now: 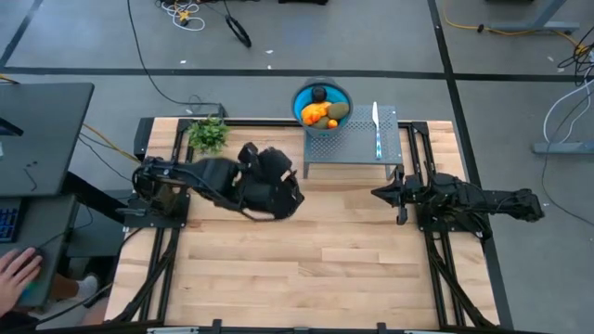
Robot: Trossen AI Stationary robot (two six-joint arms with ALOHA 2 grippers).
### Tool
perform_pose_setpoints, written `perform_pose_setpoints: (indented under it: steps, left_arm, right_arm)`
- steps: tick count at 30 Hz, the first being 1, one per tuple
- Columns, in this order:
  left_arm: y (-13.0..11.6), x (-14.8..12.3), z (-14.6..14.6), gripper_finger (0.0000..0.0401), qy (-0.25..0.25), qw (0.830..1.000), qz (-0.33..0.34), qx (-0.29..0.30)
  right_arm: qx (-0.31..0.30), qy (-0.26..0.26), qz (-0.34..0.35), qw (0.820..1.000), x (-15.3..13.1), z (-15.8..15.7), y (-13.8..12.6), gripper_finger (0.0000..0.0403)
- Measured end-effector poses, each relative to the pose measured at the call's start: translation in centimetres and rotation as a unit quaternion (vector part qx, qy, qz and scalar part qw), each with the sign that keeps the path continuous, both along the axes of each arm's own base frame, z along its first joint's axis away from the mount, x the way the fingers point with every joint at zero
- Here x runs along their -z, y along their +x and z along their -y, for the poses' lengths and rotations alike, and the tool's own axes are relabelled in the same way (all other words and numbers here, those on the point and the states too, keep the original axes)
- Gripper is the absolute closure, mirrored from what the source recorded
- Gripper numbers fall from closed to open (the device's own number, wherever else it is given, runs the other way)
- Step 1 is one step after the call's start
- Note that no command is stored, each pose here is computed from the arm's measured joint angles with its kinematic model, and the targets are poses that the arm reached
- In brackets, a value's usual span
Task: Pick & Place Fruit
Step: Return to Home Position
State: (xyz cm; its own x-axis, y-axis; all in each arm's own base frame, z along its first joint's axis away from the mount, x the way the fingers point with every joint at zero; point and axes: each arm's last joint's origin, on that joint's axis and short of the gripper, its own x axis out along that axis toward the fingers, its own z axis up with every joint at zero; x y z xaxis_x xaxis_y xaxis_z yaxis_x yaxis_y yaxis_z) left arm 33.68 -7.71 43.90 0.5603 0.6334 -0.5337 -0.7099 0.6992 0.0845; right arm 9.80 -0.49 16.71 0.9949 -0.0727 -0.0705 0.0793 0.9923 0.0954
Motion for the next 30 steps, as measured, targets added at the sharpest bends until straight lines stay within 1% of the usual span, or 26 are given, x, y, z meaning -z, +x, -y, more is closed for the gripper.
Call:
perform_pose_setpoints:
  steps: [3,5,6,7,9,10,11,12,14,15,17,20,21,23,24,25,26,28,30]
  left_arm:
    - [0.1,2.6,1.2,0.0242,0.017,1.0,-0.001,-0.016]
    - [0.4,5.4,2.2,0.0274,0.013,1.0,0.015,-0.016]
    - [0.7,6.8,2.6,0.0292,0.004,0.999,0.035,-0.011]
    - [1.0,8.2,3.0,0.0312,-0.007,0.998,0.061,0.004]
    - [1.3,10.4,3.3,0.0355,-0.035,0.99,0.121,0.058]
    - [1.3,11.2,3.1,0.0376,-0.049,0.982,0.156,0.09]
    - [1.2,11.6,2.7,0.0388,-0.064,0.969,0.2,0.127]
    - [0.7,12.1,2.1,0.0391,-0.072,0.956,0.232,0.163]
    - [-0.8,12.8,0.5,0.039,-0.074,0.932,0.286,0.209]
    - [-1.9,13.2,-0.3,0.039,-0.07,0.925,0.3,0.221]
    - [-4.4,13.9,-1.9,0.0393,-0.066,0.917,0.313,0.239]
    - [-7.7,14.5,-3.7,0.0396,-0.075,0.907,0.337,0.239]
    - [-8.9,14.7,-4.1,0.0395,-0.078,0.907,0.341,0.236]
    - [-11.1,14.6,-4.9,0.0386,-0.071,0.902,0.361,0.225]
    - [-12.1,14.3,-5.2,0.038,-0.072,0.897,0.378,0.219]
    - [-13.0,14.2,-5.4,0.0374,-0.081,0.89,0.395,0.214]
    - [-14.0,14.3,-5.5,0.0368,-0.085,0.888,0.399,0.214]
    - [-15.7,15.0,-5.6,0.0359,-0.073,0.895,0.369,0.24]
    - [-17.3,15.9,-5.9,0.0354,-0.041,0.904,0.342,0.253]
  right_arm:
    - [0.0,0.001,0.0,1.0,0.0,0.0,0.0,0.0385]
    - [-0.001,0.001,0.0,1.0,0.0,0.0,0.0,0.0385]
    - [-0.001,0.001,0.0,1.0,0.0,0.0,0.0,0.0385]
    - [-0.001,0.001,0.0,1.0,0.0,0.0,0.0,0.0385]
    - [-0.001,0.001,0.0,1.0,0.0,0.0,0.0,0.0385]
    - [-0.001,0.001,0.0,1.0,0.0,0.0,0.0,0.0385]
    - [-0.001,0.001,0.0,1.0,0.0,0.0,0.0,0.0385]
    - [-0.001,0.001,0.0,1.0,0.0,0.0,0.0,0.0385]
    - [-0.003,0.001,0.001,1.0,0.0,0.0,0.0,0.0385]
    - [-0.004,0.001,0.0,1.0,0.0,0.0,0.0,0.0385]
    - [-0.004,0.001,0.0,1.0,0.0,0.0,0.0,0.0385]
    - [-0.004,0.001,0.0,1.0,0.0,0.0,0.0,0.0385]
    - [-0.004,0.001,0.0,1.0,0.0,0.0,0.0,0.0385]
    - [-0.004,0.001,0.0,1.0,0.0,0.0,0.0,0.0385]
    - [-0.004,0.001,0.0,1.0,0.0,0.0,0.0,0.0385]
    - [-0.004,0.001,0.0,1.0,0.0,0.0,0.0,0.0385]
    - [-0.004,0.001,0.0,1.0,0.0,0.0,0.0,0.0385]
    - [-0.004,0.001,0.0,1.0,0.0,0.0,0.0,0.0385]
    - [-0.004,0.001,0.0,1.0,0.0,0.0,0.0,0.0385]
